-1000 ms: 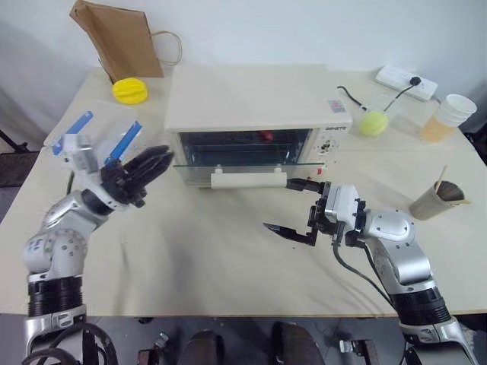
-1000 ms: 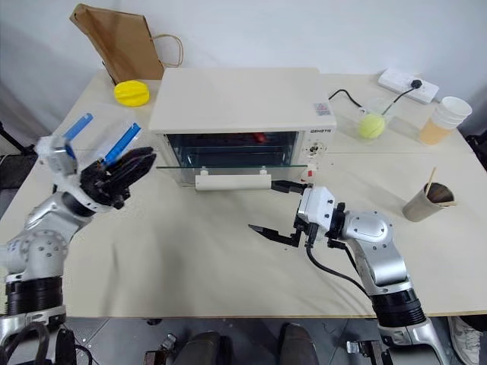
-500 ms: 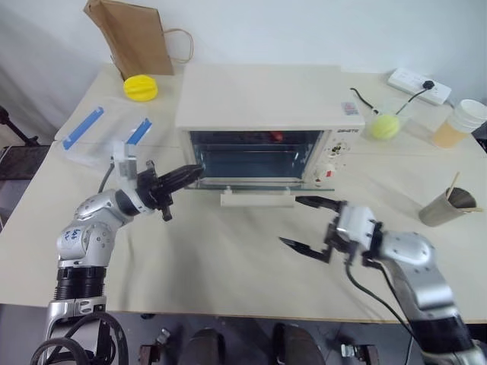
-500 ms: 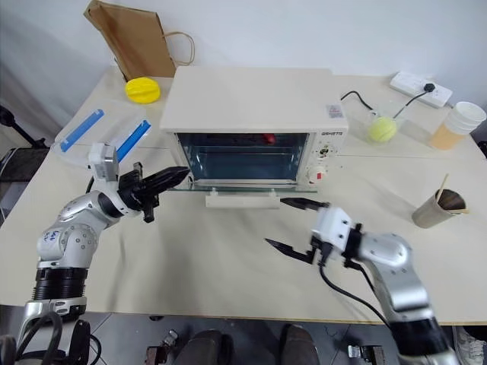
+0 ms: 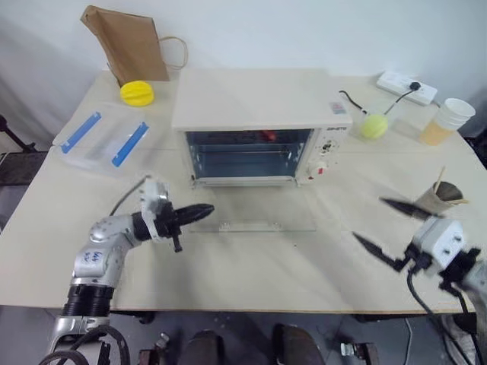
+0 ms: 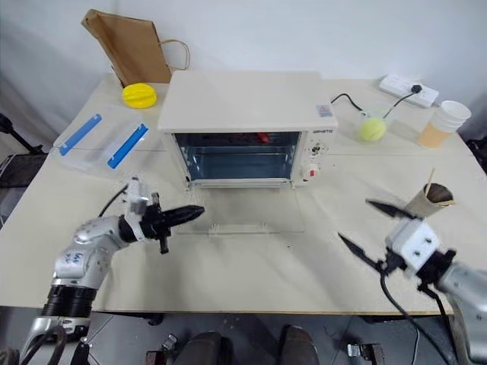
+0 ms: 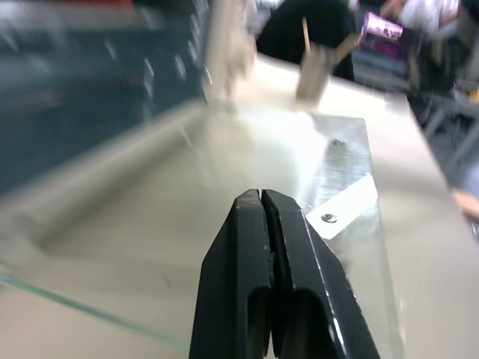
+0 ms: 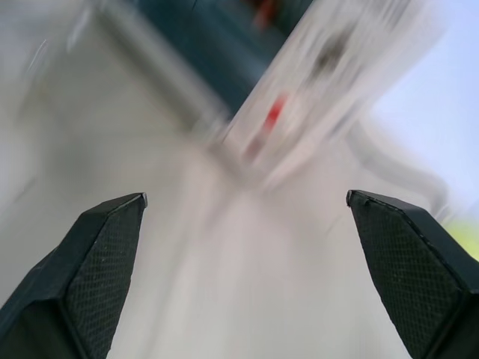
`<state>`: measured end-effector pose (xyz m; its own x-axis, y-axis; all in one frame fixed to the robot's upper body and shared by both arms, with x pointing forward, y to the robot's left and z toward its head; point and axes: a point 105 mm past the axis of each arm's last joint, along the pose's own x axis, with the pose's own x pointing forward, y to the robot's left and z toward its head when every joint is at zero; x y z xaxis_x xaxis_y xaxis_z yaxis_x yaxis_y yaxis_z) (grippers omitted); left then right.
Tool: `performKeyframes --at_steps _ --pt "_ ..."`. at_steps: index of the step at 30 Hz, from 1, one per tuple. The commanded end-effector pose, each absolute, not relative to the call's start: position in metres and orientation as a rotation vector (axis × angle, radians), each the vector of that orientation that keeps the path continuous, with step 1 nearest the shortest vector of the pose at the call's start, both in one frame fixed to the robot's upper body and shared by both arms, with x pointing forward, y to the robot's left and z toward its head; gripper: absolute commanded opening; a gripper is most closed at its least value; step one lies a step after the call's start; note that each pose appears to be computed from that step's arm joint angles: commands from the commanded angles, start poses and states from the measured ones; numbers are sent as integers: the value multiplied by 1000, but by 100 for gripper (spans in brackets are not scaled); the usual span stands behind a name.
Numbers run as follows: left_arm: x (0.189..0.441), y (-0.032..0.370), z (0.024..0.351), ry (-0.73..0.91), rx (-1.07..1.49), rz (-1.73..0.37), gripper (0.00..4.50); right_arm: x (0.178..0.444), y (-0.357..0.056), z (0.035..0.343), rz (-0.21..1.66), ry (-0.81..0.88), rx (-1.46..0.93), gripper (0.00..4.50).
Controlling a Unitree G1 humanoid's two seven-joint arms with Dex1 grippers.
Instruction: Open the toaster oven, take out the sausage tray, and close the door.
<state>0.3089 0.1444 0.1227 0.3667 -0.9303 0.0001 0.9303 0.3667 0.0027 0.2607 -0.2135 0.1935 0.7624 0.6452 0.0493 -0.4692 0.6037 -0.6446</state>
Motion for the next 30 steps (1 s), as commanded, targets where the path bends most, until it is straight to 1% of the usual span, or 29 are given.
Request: performKeyframes --at_steps 1,3,6,9,12,14,15,18,22,24,26,30 --pt "312 148 132 -62 38 -1150 5 266 -181 207 704 -376 -695 450" --pt "312 150 132 -75 40 -1127 5 272 -159 211 734 -413 -727 450" --pt "311 153 131 -89 18 -1103 5 290 -147 210 644 -398 -787 450" --pt "305 161 134 -126 -32 -1067 5 299 -113 214 696 -492 -794 450" --pt "300 174 145 -179 -53 -1005 59 318 -92 214 672 -528 -856 450" --pt "296 180 152 -217 -40 -990 116 328 -81 213 658 -538 -898 450" --pt "290 186 159 -243 -25 -977 138 336 -70 215 637 -564 -946 450" --pt "277 196 170 -270 -17 -954 228 351 -44 217 611 -620 -1059 450" --pt "267 200 175 -276 22 -926 337 366 -25 221 573 -652 -1111 450" --pt "265 199 173 -277 42 -911 399 378 -18 220 546 -633 -1133 450" --pt "264 198 173 -285 55 -894 449 389 -9 217 537 -612 -1160 450" --pt "266 194 173 -303 26 -857 449 400 1 222 486 -623 -1173 450"
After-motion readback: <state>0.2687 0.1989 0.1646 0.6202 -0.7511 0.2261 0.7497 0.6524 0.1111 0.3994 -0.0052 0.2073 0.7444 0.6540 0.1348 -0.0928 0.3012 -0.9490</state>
